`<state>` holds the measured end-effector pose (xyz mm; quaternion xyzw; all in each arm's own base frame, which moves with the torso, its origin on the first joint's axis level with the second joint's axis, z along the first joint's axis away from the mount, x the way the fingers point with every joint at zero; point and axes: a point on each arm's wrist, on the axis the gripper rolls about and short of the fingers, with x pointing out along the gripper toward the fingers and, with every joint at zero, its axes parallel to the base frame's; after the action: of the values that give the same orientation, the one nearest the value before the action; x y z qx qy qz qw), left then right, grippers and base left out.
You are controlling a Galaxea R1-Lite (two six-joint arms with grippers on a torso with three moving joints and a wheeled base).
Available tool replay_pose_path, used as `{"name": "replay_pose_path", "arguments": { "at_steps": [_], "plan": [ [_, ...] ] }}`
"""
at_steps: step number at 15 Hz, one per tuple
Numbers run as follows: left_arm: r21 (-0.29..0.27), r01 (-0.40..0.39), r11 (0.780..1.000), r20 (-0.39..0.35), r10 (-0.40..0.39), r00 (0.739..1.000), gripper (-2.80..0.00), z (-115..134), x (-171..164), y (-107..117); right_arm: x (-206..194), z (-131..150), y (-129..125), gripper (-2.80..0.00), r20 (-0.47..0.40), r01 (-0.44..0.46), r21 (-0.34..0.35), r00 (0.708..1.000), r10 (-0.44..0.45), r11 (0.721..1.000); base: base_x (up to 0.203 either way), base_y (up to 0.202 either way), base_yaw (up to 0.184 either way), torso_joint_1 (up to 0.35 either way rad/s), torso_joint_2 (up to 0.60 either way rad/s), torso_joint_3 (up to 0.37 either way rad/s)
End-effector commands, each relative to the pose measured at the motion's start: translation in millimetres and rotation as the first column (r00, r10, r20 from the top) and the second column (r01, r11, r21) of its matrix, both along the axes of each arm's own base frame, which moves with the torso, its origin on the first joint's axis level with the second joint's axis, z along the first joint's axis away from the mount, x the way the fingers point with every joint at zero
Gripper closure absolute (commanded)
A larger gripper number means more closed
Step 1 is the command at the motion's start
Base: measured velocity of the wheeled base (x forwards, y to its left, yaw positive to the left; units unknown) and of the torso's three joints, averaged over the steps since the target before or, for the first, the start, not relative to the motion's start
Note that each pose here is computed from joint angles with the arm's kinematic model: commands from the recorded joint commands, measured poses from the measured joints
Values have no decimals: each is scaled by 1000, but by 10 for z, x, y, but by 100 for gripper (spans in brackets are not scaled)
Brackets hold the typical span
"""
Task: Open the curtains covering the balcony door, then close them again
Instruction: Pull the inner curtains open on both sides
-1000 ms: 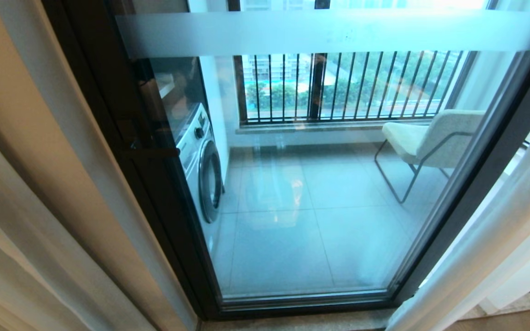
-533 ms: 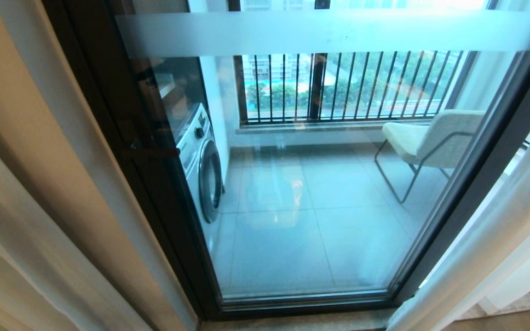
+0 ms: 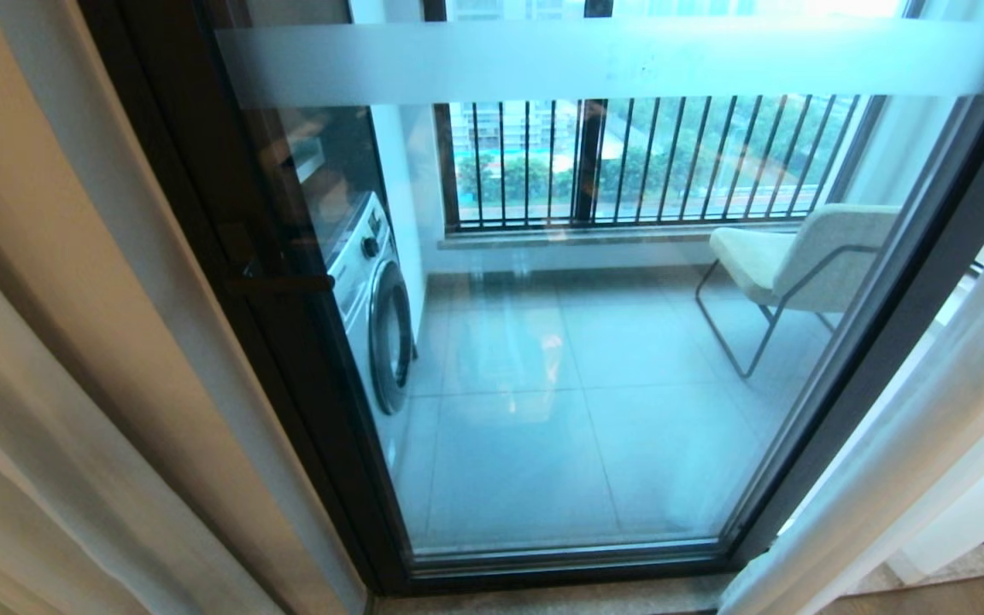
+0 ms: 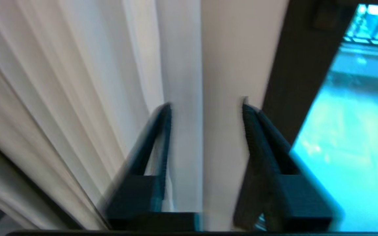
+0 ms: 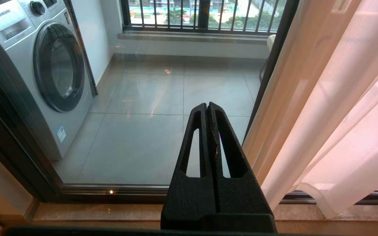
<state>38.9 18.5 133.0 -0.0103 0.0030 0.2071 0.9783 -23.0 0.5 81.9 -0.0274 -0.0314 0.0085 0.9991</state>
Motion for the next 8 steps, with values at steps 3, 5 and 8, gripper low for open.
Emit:
{"name": "replay_pose_path", "arguments": {
  "at_steps": [3,5,8],
  "plan": [
    [-37,80,996,-53,-82,995,0,-81,-21,-32,1,1,0,0,-1,-1,-1,1000,1,1000,0,0,0,0,0,0],
    [-53,128,990,-80,-132,988,0,-120,-33,-55,1,1,0,0,-1,0,-1,1000,0,1000,0,0,0,0,0,0],
    [-89,134,987,-139,-146,980,0,-198,-52,-69,1,1,0,0,-1,0,-1,1000,0,1000,0,0,0,0,0,0]
  ]
}}
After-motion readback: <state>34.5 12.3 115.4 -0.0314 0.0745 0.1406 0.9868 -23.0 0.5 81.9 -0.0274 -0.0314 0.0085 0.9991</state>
